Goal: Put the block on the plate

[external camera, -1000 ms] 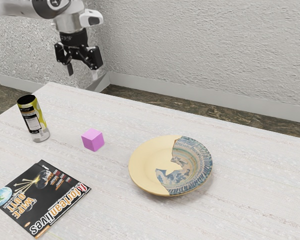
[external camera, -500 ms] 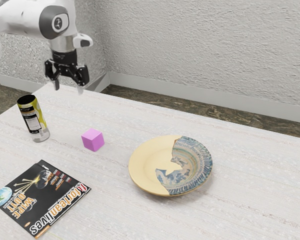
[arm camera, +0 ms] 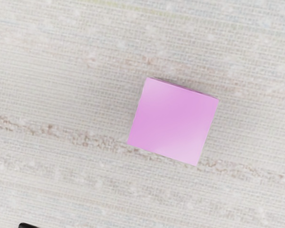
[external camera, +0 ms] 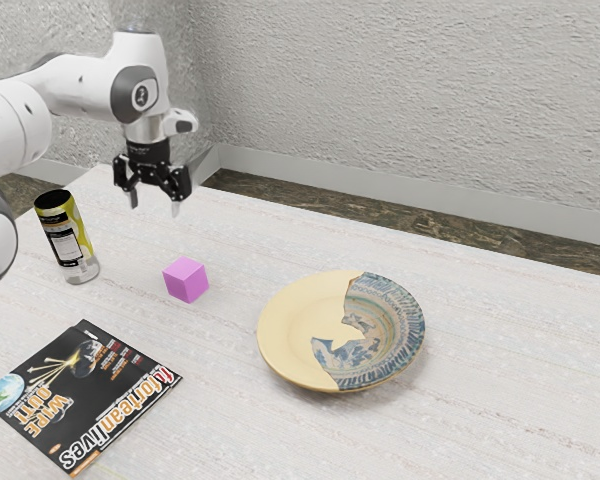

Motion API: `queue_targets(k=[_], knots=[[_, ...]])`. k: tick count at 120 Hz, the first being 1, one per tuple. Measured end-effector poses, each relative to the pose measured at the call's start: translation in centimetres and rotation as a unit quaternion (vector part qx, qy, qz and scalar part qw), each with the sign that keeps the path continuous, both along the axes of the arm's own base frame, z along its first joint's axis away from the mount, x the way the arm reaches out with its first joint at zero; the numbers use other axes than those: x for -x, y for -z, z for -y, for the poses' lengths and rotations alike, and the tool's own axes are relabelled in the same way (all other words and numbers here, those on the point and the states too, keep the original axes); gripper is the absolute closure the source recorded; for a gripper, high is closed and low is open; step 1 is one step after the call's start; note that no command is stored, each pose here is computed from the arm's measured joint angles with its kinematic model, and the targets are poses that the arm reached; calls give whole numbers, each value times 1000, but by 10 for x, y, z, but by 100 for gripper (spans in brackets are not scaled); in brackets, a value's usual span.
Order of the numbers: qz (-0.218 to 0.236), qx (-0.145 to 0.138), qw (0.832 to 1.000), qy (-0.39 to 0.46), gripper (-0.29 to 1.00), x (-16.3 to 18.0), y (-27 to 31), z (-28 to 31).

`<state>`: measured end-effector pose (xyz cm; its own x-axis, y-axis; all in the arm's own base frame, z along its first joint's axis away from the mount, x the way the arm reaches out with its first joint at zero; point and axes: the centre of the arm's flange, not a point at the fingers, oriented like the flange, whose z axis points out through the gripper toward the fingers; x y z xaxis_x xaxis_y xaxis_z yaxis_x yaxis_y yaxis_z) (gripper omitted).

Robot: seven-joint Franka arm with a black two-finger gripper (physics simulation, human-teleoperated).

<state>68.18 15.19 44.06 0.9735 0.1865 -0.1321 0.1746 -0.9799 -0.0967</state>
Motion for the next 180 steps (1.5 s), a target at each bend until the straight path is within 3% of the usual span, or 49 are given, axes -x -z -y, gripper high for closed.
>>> queue_targets(k=[26, 62, 180], knots=[[-3, 2, 1000, 0, 0, -12, 50, -13], [-11, 14, 1000, 17, 0, -3, 95, 2], [-8, 21, 998, 63, 0, 8, 121, 1]])
